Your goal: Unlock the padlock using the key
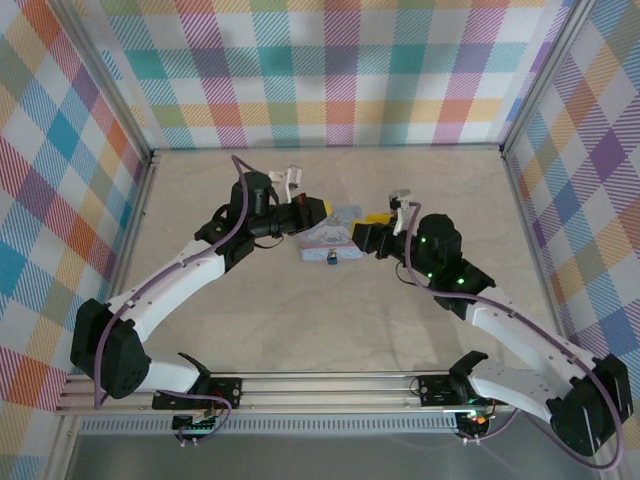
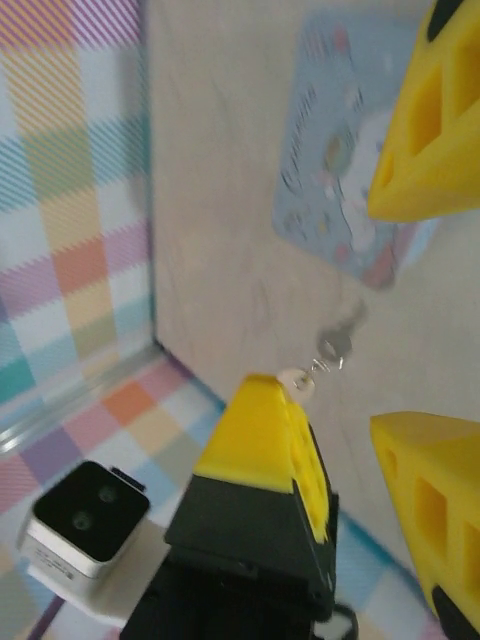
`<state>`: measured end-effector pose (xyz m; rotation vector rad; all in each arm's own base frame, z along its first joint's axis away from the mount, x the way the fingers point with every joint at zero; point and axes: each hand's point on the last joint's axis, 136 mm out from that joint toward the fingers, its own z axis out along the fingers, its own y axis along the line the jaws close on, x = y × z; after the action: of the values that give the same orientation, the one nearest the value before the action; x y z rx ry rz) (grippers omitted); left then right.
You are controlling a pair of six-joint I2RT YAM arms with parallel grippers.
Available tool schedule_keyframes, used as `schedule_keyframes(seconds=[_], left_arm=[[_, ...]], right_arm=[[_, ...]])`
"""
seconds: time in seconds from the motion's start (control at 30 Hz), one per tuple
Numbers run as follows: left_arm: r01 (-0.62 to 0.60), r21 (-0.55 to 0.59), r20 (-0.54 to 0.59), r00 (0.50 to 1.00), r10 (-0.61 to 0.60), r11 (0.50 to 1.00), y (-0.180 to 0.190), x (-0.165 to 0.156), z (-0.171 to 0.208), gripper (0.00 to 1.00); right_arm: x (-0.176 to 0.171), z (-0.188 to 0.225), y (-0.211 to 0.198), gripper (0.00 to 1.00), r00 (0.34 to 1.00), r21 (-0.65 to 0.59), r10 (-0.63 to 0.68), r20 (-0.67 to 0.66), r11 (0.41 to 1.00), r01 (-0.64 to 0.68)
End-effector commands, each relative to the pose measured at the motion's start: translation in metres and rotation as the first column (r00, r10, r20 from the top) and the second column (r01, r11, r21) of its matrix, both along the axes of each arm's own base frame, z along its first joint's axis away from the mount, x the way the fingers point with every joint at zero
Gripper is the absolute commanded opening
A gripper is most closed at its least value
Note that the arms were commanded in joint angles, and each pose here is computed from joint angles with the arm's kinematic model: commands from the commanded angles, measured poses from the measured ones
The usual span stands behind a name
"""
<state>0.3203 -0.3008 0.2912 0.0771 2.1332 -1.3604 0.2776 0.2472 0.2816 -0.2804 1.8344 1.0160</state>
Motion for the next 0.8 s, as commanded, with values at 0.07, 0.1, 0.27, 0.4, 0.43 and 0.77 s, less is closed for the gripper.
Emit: schedule_keyframes(seconds=[0.07, 0.1, 0.27, 0.4, 0.43, 0.77], left_arm=[[0.038, -0.098, 0.112, 0.993, -0.027, 0.994, -0.006, -0.011, 0.028, 0.00], [0.041, -0.108, 0.109, 0.994, -0.030, 0.993, -0.007, -0.012, 0.028, 0.00], [0.081, -0.150, 0.098, 0.993, -0.067, 0.985, -0.017, -0.019, 0.030, 0.00], [0.104, -0.161, 0.103, 0.991, -0.088, 0.981, -0.022, -0.025, 0.033, 0.00], [0.107, -0.164, 0.104, 0.990, -0.091, 0.981, -0.023, -0.026, 0.034, 0.00], [0.119, -0.181, 0.108, 0.989, -0.101, 0.976, -0.025, -0.031, 0.039, 0.00]], right_arm=[[-0.019, 0.040, 0.021, 0.54, 0.978, 0.427, 0.208, -0.026, 0.887, -0.177], [-0.018, 0.040, 0.020, 0.55, 0.978, 0.449, 0.209, -0.026, 0.876, -0.175], [-0.011, 0.037, 0.019, 0.60, 0.969, 0.540, 0.238, -0.059, 0.824, -0.170], [-0.007, 0.042, 0.018, 0.58, 0.966, 0.586, 0.253, -0.049, 0.791, -0.177], [-0.006, 0.044, 0.020, 0.55, 0.965, 0.587, 0.258, -0.048, 0.789, -0.182], [-0.006, 0.043, 0.023, 0.38, 0.960, 0.588, 0.275, -0.045, 0.785, -0.197]])
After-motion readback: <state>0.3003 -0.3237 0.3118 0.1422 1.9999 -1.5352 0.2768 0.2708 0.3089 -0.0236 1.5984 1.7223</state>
